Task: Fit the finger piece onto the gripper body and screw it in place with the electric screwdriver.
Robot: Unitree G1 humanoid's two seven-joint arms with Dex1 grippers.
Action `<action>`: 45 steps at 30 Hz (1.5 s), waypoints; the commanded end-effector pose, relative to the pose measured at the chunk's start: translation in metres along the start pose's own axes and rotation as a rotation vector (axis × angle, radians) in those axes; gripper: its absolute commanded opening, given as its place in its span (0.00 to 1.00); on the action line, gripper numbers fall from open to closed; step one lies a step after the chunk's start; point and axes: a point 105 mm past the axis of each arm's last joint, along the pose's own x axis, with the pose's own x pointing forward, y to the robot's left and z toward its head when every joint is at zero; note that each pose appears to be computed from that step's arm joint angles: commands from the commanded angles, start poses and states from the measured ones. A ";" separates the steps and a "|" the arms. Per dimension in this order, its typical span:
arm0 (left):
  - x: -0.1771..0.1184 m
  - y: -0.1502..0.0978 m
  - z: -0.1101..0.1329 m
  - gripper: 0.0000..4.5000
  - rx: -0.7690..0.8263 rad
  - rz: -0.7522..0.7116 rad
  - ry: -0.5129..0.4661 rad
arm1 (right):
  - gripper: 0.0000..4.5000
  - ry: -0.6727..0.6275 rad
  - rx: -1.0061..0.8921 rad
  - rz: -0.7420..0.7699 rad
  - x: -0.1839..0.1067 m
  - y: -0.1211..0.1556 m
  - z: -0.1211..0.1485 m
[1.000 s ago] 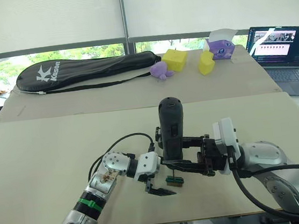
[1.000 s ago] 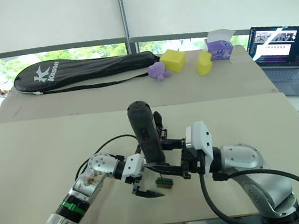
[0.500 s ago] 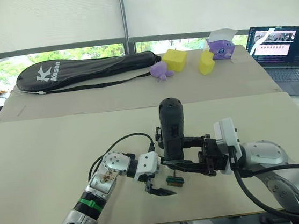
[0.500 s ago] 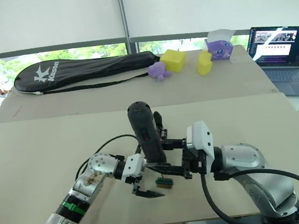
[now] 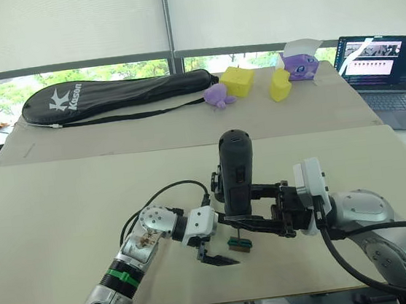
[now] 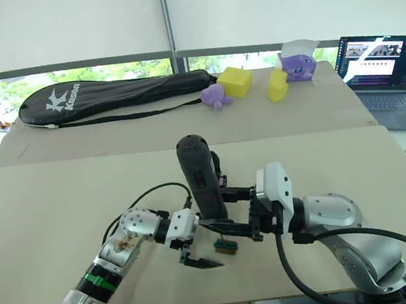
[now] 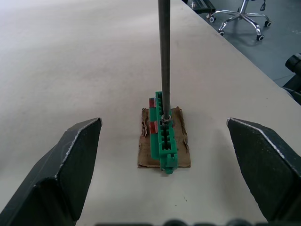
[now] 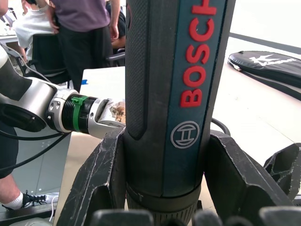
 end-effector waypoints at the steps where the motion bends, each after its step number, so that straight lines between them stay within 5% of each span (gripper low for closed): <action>1: 0.000 0.002 0.006 1.00 0.040 -0.001 -0.009 | 0.44 -0.039 -0.047 0.020 0.001 0.004 0.011; 18: -0.006 0.004 0.006 1.00 0.027 0.051 -0.013 | 0.44 -0.043 -0.073 0.028 -0.001 0.005 0.015; 31: -0.070 -0.011 0.000 1.00 -0.113 0.252 0.046 | 0.44 -0.075 -0.092 0.037 -0.005 -0.001 0.049; 38: -0.104 0.025 0.011 1.00 -0.163 0.436 0.029 | 0.44 -0.082 -0.100 0.039 -0.004 -0.006 0.060; 45: -0.062 0.052 -0.004 1.00 -0.205 0.521 0.006 | 0.44 -0.078 -0.112 0.033 0.000 -0.012 0.061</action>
